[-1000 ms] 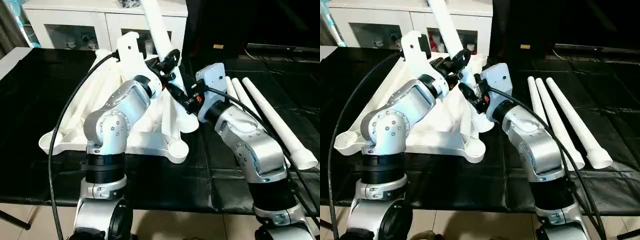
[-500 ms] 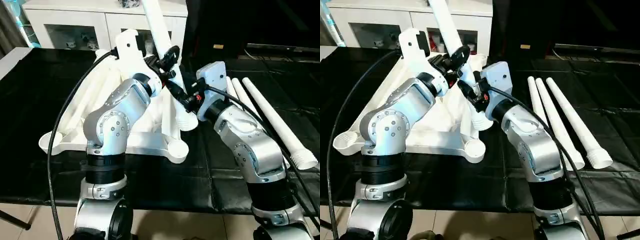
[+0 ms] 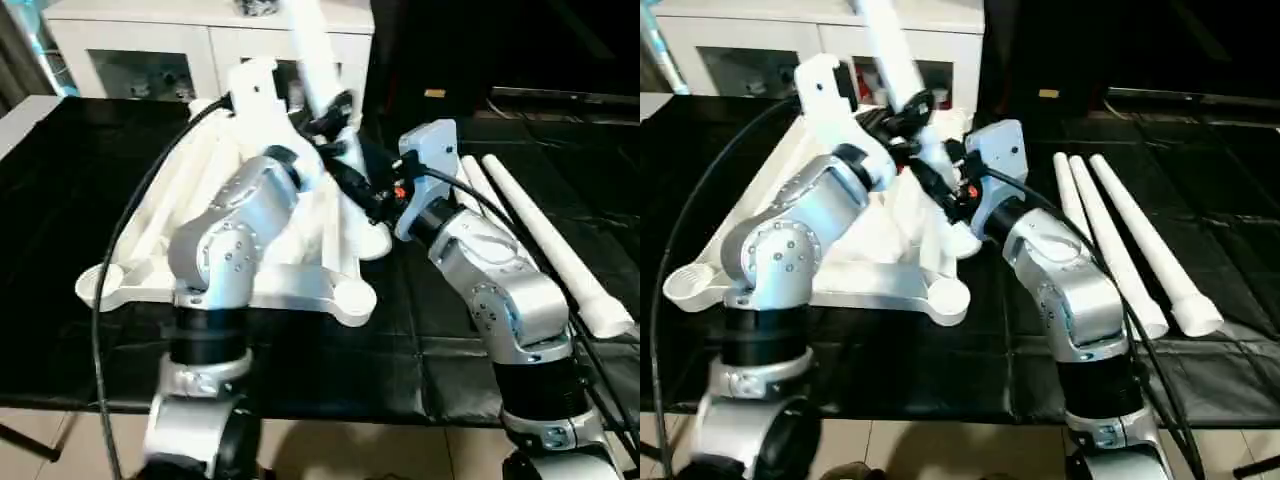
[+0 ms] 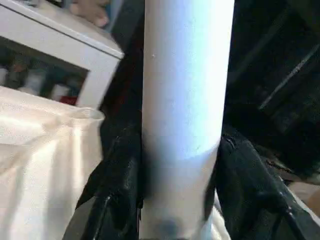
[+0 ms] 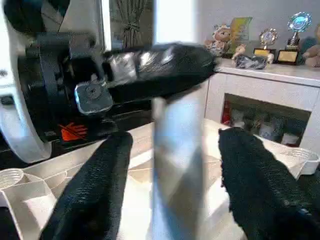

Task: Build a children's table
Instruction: Pick table leg

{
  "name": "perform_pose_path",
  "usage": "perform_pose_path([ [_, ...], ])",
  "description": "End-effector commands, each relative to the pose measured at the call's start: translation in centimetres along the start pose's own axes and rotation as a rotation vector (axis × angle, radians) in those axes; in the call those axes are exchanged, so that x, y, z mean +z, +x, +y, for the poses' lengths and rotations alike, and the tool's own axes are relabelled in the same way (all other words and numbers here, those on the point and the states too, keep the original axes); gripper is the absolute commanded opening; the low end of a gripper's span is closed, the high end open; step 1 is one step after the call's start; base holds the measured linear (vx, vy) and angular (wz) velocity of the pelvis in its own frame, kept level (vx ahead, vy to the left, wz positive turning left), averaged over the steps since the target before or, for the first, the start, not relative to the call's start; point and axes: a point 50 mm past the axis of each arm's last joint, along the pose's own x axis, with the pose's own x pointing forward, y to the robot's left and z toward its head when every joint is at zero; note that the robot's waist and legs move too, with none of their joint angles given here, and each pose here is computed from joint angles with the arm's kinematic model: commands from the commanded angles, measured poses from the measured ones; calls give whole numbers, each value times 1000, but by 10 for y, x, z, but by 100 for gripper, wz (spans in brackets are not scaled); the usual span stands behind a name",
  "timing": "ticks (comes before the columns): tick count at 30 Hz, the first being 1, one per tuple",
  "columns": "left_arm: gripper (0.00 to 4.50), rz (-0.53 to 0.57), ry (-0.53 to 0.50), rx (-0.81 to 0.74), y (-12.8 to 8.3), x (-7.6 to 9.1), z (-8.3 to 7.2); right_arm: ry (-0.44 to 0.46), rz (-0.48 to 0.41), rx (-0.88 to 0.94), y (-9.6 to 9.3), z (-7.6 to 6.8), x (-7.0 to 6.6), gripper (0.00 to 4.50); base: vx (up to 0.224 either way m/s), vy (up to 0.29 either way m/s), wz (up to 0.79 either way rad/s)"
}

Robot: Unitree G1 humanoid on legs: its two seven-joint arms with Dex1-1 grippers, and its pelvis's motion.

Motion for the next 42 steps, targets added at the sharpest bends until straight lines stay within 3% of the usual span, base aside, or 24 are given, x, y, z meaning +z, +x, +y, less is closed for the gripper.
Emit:
perform_pose_path([
  [1, 181, -44, 34, -9, 3, 13, -1, -34, -61, 27, -5, -2, 15, 332, 0, 0, 0],
  [4, 181, -56, 68, 19, 4, 17, 10, 37, -97, 121, -15, 0, 22, 346, 0, 0, 0],
  [7, 181, -59, 72, 26, 5, 19, 17, 59, -115, 97, -18, -4, 25, 373, 0, 0, 0],
  [11, 181, -50, 97, 15, 6, 19, 22, 124, -61, 73, -20, -9, 19, 397, 0, 0, 0],
  [14, 181, -40, 111, -14, 7, 20, 24, 217, -75, 26, -20, -16, 18, 419, 0, 0, 0],
  [16, 181, -33, 130, -52, 7, 22, 26, 224, -71, 44, -21, -17, 20, 436, 0, 0, 0],
  [21, 181, -14, 125, -203, 6, 29, 30, 107, -111, -4, -23, -29, 29, 450, 0, 0, 0],
  [22, 181, -12, 44, -336, 3, 34, 30, 143, -90, 95, -28, -29, 31, 450, 0, 0, 0],
  [24, 181, -13, 23, -369, 2, 36, 30, 159, -84, 123, -29, -28, 32, 450, 0, 0, 0],
  [26, 180, 3, 47, -507, -4, 39, 28, 160, -107, 152, -30, -31, 40, 450, 0, 0, 0],
  [28, 180, 11, 41, -552, -7, 40, 26, 153, -102, 163, -30, -31, 41, 450, 0, 0, 0],
  [32, 180, 33, 63, -649, -11, 39, 22, 218, -77, 367, -37, -21, 43, 450, 0, 0, 0],
  [37, 180, 72, 103, -835, -23, 38, 10, 248, 45, 529, -46, -9, 28, 450, 0, 0, 0],
  [42, 180, 70, 106, -939, -30, 40, 2, 235, 135, 559, -47, -4, 14, 450, 0, 0, 0],
])
